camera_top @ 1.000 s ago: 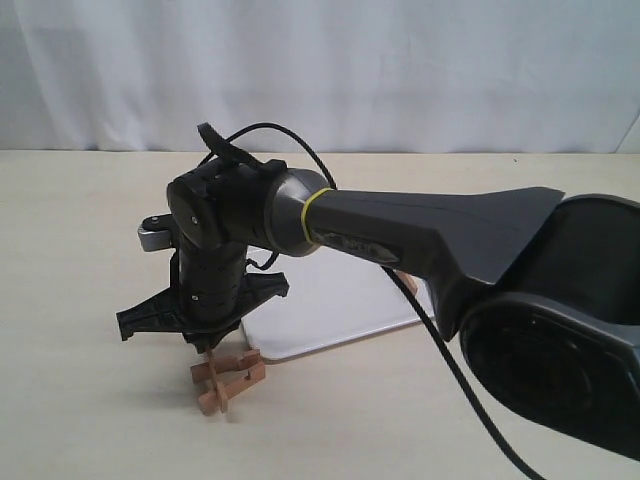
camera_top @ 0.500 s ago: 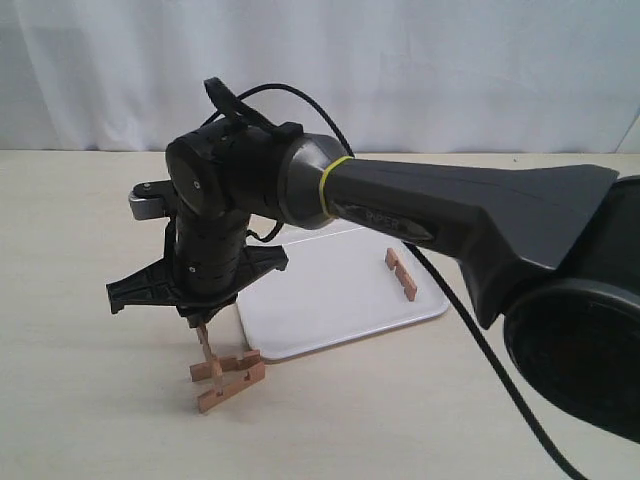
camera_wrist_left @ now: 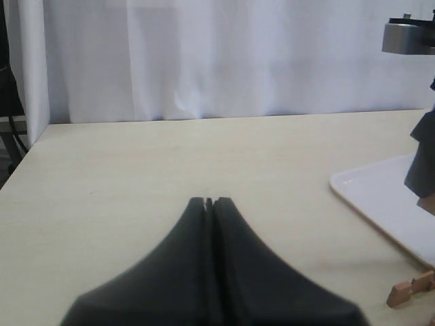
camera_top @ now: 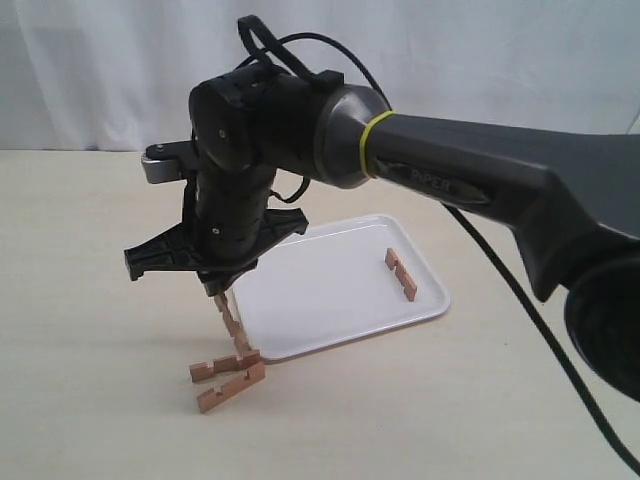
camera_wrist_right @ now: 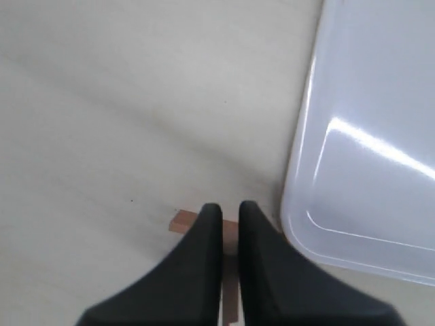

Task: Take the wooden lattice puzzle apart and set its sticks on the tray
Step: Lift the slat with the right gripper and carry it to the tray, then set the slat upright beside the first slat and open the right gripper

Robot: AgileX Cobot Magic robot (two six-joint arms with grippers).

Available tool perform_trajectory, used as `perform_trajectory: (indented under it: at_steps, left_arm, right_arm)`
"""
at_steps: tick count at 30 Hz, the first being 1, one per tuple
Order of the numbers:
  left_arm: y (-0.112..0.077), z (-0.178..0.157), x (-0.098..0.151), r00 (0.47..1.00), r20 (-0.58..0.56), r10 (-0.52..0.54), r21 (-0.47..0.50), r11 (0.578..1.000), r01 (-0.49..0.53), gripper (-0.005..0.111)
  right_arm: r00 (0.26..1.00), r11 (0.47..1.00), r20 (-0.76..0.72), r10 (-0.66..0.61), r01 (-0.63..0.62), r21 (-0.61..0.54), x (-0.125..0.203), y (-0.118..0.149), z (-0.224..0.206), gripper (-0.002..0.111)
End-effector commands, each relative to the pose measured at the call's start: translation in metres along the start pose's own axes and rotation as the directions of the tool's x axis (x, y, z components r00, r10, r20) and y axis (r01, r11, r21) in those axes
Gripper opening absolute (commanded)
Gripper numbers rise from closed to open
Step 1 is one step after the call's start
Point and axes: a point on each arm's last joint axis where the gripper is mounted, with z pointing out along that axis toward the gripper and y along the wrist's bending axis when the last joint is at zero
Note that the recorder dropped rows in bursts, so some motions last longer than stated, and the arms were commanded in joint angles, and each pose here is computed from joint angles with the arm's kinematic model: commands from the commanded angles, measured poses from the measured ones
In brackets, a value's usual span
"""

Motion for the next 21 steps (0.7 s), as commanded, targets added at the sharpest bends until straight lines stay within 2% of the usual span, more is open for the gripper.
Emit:
perform_trajectory:
  at_steps: [1,21]
  left_arm:
    - [-0.001,0.000,0.000,1.000,0.009,0.000,0.010,1.000,0.000,0.000]
    - [-0.001,0.000,0.000,1.000,0.009,0.000,0.010,1.000,0.000,0.000]
  right_arm:
    - [1.000,1.000,-0.021,0.001,-0.001,0.027,-0.003,-0.020,-0.010,0.004]
    - [0.997,0.994,0.006,0.083,-0.083,0.069,-0.021,-0.096,-0.017,0.004]
